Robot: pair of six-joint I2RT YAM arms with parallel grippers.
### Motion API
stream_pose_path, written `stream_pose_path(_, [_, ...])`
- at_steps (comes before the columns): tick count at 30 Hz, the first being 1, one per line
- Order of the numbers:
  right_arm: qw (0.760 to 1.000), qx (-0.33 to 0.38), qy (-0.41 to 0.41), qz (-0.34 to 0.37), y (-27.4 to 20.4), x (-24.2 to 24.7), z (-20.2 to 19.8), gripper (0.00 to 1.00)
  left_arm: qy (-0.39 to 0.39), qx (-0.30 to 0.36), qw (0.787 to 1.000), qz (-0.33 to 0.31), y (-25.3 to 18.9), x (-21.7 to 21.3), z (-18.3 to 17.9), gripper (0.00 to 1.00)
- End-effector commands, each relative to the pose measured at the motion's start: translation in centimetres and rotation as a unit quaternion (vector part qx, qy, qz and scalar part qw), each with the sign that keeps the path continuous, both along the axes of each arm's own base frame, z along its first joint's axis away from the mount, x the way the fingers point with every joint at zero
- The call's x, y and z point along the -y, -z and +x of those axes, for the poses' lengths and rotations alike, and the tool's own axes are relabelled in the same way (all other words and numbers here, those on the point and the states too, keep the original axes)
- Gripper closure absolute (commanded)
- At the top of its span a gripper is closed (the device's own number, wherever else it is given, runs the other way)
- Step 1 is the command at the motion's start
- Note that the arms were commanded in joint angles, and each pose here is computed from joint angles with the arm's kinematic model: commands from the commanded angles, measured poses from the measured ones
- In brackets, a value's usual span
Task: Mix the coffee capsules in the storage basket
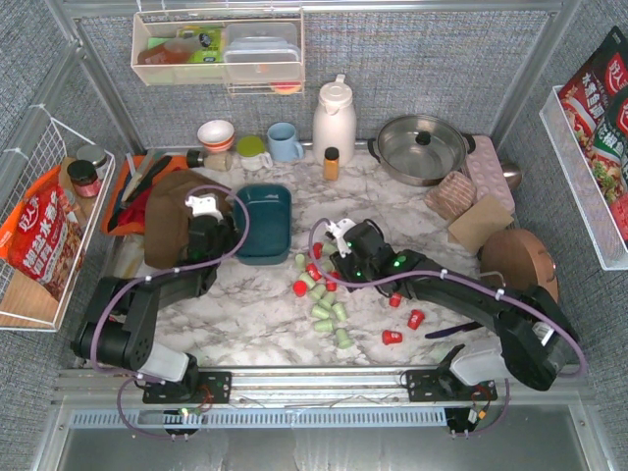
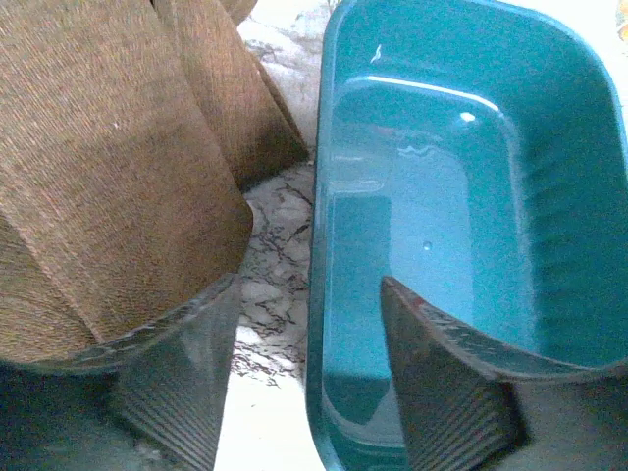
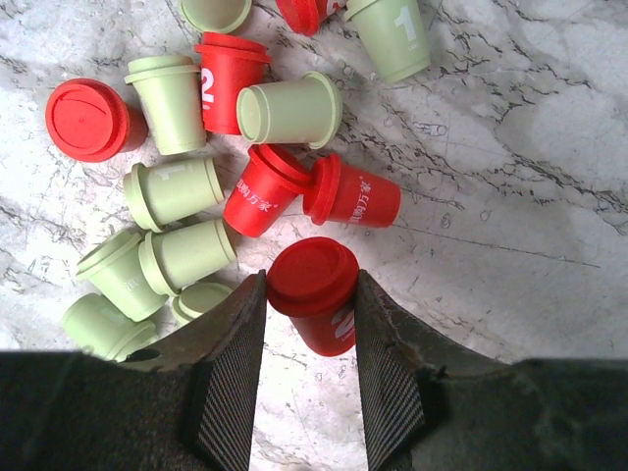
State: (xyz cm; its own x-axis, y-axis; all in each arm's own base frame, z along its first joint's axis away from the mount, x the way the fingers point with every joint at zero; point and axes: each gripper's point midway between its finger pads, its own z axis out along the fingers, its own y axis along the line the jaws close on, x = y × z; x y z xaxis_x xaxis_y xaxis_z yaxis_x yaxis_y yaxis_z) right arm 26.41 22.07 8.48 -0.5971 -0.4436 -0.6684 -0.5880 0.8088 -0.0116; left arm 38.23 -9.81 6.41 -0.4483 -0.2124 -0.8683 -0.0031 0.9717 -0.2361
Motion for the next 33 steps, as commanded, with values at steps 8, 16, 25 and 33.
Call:
stream_pose_path(8, [0.993,0.063,0.051,0.081,-5.9,-0.6,1.4,0.61,0.049,0.134,0.990,0.023,-8.8,1.1,0.1,0.05])
stream_pose_path(16, [0.963,0.101,0.134,0.210,-12.3,-0.1,3.2,0.61,0.234,0.269,0.929,0.096,-12.7,8.7,-3.0,0.01])
stream_pose_path(25, [0.935,0.076,0.123,0.325,-16.2,-1.1,3.5,0.61,0.426,0.448,0.770,0.154,-14.8,18.0,-9.6,0.01])
stream_pose_path(33, [0.917,0.050,0.056,0.393,-18.3,-3.6,2.0,0.61,0.488,0.544,0.665,0.153,-15.7,23.0,-13.0,0.01])
